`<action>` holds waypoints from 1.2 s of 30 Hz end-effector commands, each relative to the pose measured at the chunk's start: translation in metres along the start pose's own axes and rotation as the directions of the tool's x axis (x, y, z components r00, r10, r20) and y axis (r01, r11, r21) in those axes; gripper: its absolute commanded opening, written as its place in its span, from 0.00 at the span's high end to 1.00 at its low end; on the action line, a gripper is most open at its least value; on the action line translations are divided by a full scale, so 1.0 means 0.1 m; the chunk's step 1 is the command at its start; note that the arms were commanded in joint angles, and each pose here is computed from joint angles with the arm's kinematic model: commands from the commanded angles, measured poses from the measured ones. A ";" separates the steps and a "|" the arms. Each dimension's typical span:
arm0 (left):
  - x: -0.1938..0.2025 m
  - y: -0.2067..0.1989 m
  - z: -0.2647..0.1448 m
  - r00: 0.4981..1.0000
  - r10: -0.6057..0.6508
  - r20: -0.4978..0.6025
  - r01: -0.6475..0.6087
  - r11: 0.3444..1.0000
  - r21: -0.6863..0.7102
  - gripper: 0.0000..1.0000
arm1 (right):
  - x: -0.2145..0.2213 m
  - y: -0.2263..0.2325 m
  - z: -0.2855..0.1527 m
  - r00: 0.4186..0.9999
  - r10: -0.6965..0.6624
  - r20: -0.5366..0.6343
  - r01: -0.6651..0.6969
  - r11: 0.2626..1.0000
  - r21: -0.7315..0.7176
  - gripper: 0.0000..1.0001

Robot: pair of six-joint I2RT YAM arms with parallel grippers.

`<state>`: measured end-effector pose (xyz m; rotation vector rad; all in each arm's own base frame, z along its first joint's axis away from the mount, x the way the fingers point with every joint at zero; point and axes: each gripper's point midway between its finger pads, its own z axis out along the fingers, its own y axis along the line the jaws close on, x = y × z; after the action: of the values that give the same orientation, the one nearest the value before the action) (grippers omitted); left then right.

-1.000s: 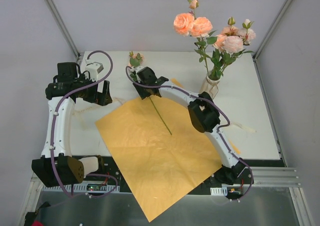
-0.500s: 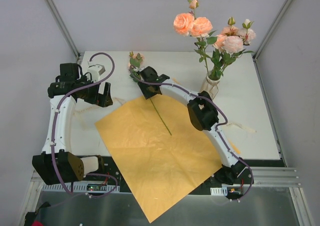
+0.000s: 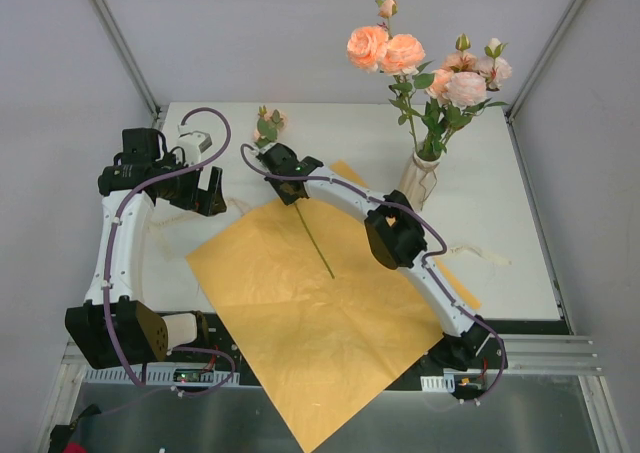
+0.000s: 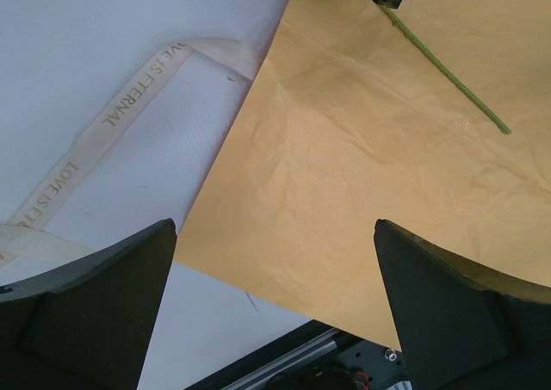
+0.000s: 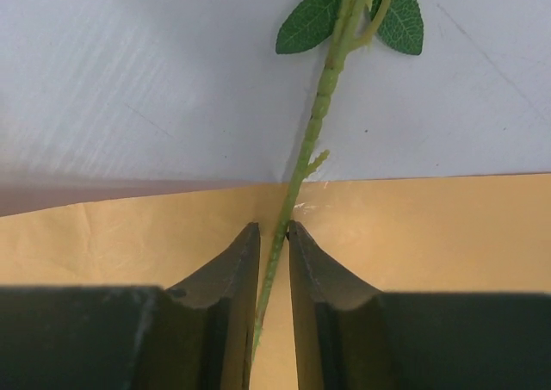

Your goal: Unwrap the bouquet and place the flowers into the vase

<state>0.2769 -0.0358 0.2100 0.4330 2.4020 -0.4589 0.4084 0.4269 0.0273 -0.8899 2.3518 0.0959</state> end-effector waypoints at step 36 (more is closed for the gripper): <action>-0.01 -0.05 -0.04 0.999 0.035 0.031 -0.035 0.999 0.008 0.01 | 0.51 -0.29 -1.52 0.980 0.191 0.064 -0.187 0.980 -0.061 0.99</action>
<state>0.2757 -0.0357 0.2100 0.4416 2.3933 -0.4520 0.3587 0.3617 0.1723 -0.6627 2.2176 0.2984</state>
